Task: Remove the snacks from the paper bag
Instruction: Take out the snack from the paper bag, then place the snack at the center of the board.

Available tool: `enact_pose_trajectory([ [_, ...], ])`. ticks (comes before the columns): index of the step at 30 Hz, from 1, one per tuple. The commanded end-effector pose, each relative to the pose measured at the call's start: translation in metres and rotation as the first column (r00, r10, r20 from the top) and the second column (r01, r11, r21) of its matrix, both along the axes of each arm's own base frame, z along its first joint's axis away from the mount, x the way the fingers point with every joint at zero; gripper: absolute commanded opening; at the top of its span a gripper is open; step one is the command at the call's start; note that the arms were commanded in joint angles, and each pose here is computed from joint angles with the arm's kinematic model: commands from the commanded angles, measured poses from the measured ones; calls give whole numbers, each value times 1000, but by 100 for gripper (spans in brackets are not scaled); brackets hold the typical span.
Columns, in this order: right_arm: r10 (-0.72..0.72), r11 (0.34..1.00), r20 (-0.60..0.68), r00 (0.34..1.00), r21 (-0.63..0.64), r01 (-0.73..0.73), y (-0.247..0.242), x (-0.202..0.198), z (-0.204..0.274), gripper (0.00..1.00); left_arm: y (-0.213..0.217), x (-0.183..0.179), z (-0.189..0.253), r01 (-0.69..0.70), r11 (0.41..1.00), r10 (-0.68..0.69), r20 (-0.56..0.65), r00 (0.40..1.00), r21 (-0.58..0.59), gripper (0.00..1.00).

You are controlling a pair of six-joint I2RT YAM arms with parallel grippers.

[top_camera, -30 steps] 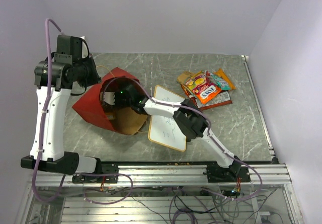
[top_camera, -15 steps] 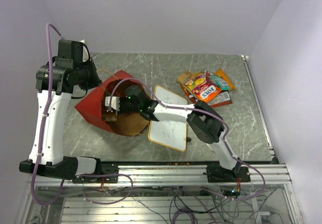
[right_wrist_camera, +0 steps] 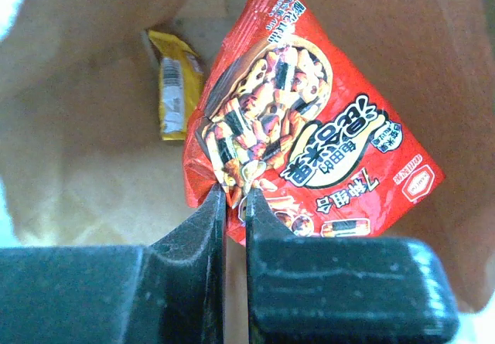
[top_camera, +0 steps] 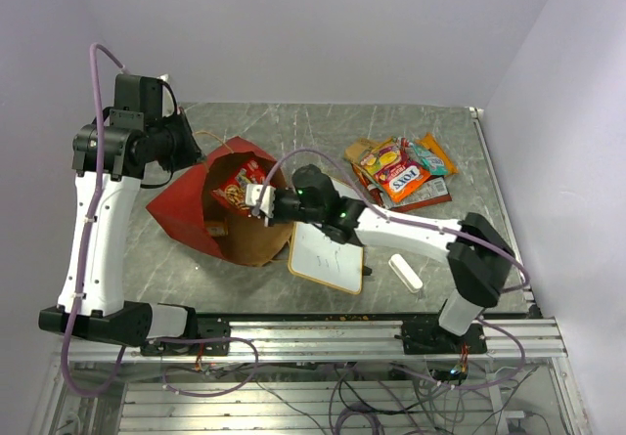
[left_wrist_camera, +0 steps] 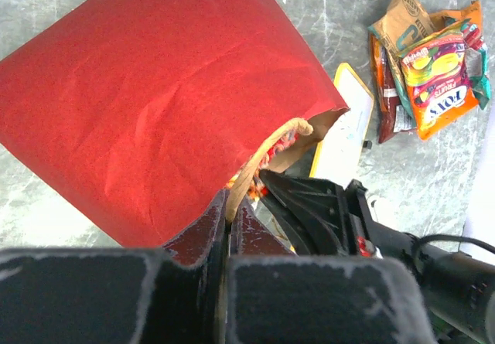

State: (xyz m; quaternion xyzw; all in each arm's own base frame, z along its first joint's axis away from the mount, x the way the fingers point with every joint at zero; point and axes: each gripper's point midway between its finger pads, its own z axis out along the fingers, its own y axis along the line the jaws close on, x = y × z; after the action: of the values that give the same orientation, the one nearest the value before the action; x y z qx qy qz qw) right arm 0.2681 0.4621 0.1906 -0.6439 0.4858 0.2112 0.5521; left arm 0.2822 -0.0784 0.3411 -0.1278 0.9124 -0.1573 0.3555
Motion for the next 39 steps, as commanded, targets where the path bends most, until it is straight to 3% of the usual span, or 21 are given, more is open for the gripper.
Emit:
enact_pose_trajectory([
  [1,23,998,-82,996,57,-19,-19,-26,17,0,-11,6,6,30,998,-28,28,999,-50,7],
  [6,39,998,-115,993,59,-32,-40,-45,33,0,-14,9,1,37,998,-36,8,999,-58,7],
  [10,12,999,-42,999,42,-10,-65,-49,55,0,-23,12,-8,57,994,-59,-24,998,-94,7],
  [16,-128,991,139,982,-20,132,-106,-26,89,0,-29,15,-10,59,990,-64,-30,998,-128,7],
  [20,-284,959,205,937,48,281,-138,4,112,0,-30,14,-10,57,989,-61,-28,998,-138,7],
  [23,-456,886,114,883,152,438,-175,39,123,0,-28,13,-8,52,990,-56,-23,998,-135,7],
  [27,-660,723,-86,746,197,662,-230,83,111,0,-27,13,-5,49,990,-52,-17,999,-130,7],
  [30,-760,614,-173,626,123,780,-271,107,85,0,-27,13,-4,48,991,-51,-16,999,-129,7],
  [34,-870,458,-194,453,19,889,-324,130,56,0,-28,14,-5,47,990,-49,-16,999,-134,7],
  [39,-919,365,-189,345,-87,927,-351,151,27,0,-30,15,-8,48,988,-52,-25,998,-149,7],
])
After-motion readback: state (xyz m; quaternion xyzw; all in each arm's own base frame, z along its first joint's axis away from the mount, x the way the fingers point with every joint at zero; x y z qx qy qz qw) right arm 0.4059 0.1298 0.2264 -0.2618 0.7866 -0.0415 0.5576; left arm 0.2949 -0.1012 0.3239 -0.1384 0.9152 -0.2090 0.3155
